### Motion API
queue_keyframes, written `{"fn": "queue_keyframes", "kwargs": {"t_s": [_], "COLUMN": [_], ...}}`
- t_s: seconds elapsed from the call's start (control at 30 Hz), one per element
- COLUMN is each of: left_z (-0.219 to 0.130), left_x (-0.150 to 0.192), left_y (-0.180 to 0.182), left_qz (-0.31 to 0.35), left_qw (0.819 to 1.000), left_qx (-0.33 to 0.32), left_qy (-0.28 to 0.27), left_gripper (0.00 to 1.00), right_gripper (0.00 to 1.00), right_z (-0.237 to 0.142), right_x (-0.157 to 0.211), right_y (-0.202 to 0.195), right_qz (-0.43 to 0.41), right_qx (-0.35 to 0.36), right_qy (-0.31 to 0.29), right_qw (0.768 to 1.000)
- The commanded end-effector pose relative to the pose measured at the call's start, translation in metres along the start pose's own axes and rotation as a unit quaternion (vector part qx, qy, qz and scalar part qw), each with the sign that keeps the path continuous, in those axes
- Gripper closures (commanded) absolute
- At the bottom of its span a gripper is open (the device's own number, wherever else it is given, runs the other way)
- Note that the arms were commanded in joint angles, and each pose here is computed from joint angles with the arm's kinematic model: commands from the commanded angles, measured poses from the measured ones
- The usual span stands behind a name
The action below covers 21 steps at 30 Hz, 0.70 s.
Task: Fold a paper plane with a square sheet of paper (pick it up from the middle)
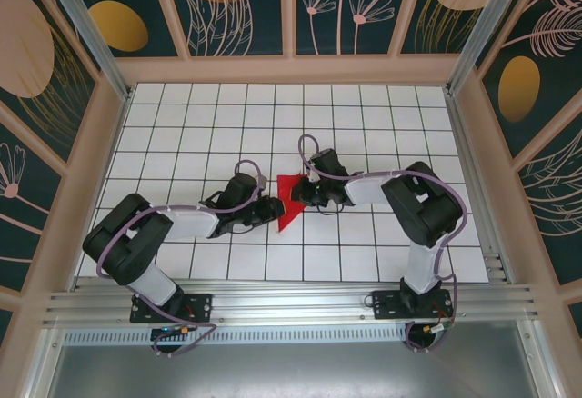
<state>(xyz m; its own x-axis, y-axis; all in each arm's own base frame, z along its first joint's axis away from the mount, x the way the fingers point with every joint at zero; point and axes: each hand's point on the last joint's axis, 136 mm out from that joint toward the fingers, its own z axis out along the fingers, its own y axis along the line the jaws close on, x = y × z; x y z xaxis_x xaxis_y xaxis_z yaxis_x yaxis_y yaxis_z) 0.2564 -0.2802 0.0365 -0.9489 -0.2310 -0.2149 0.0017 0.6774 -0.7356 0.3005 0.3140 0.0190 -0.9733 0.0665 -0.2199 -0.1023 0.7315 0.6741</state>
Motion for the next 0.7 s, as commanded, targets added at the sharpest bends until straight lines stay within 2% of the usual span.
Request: {"fn": "queue_keyframes", "kwargs": {"t_s": [0.0,0.27,0.67], "left_z": [-0.005,-0.001,0.008], "left_x": [0.001,0.007,0.017], "left_y": [-0.014,-0.028,0.011], "left_qz": [0.017,0.038,0.027], "left_qw": [1.000,0.999,0.998], "left_qx": [0.025,0.030,-0.051], "left_qy": [-0.001,0.007,0.021], "left_gripper": [0.74,0.74,0.75], "right_gripper": [0.91,0.91,0.91], "right_z": [0.008,0.012,0.013], "right_x": [0.007,0.009,0.009], "right_y": [-0.013,-0.018,-0.023], "right_qz": [0.007,0.013,0.017], "right_qx": [0.031,0.044,0.055], "right_qy": [0.012,0.018,0.020], "right_qw": [0.999,0.999,0.998]}}
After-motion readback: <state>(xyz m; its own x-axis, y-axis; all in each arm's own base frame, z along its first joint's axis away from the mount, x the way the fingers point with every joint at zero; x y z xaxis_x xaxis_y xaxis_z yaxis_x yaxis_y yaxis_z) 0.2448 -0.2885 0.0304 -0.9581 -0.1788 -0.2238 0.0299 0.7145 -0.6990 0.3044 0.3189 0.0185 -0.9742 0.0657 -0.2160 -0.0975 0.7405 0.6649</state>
